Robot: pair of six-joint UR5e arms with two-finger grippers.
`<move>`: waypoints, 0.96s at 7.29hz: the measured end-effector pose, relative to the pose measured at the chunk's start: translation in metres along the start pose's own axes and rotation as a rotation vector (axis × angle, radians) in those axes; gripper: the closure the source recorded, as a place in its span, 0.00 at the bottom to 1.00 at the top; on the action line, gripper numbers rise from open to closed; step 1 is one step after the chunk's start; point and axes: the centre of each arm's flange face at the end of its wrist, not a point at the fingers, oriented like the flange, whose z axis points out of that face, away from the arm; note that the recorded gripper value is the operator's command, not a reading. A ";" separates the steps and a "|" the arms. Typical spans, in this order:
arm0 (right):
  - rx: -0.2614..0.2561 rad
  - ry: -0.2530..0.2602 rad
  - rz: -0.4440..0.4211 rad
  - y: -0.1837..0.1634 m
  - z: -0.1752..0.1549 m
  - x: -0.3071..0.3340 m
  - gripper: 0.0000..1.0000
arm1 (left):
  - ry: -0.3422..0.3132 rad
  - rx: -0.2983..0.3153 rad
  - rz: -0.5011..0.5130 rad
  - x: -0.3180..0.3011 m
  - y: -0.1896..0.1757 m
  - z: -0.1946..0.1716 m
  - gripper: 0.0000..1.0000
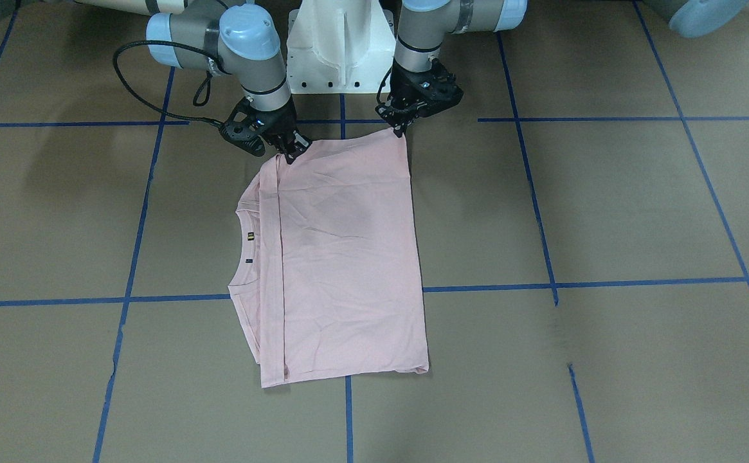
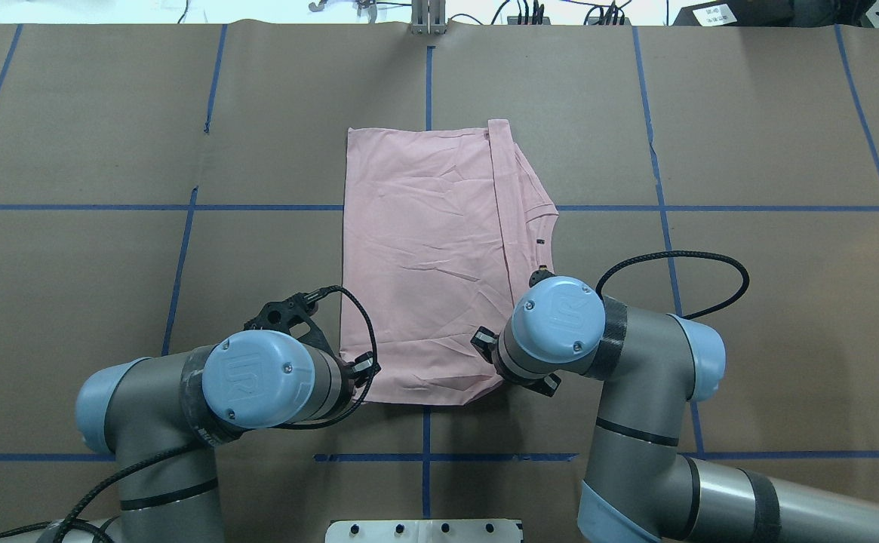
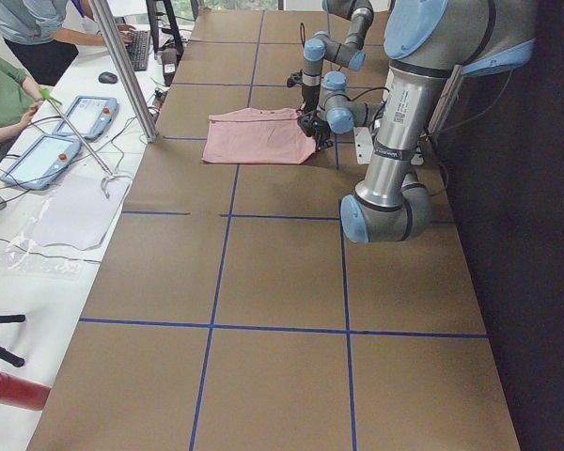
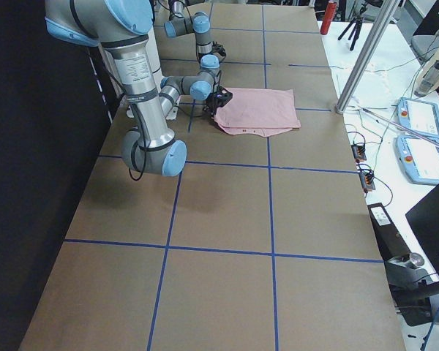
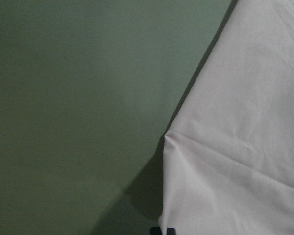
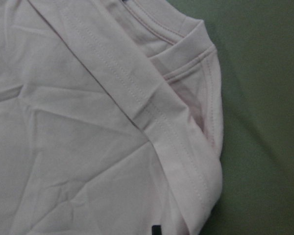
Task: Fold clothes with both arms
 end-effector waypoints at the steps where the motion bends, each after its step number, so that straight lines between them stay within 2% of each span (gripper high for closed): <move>1: -0.021 -0.016 -0.018 0.013 -0.010 0.008 1.00 | 0.001 -0.016 0.011 -0.010 0.009 -0.006 1.00; 4: -0.101 -0.060 -0.081 0.062 -0.043 0.032 1.00 | -0.029 -0.074 0.052 -0.033 0.050 -0.040 1.00; 6: -0.102 -0.066 -0.085 0.061 -0.046 0.032 1.00 | -0.028 -0.105 0.059 -0.033 0.055 -0.054 1.00; 7: -0.079 -0.082 -0.072 0.042 -0.049 0.025 1.00 | -0.011 -0.095 0.047 -0.025 0.043 -0.060 1.00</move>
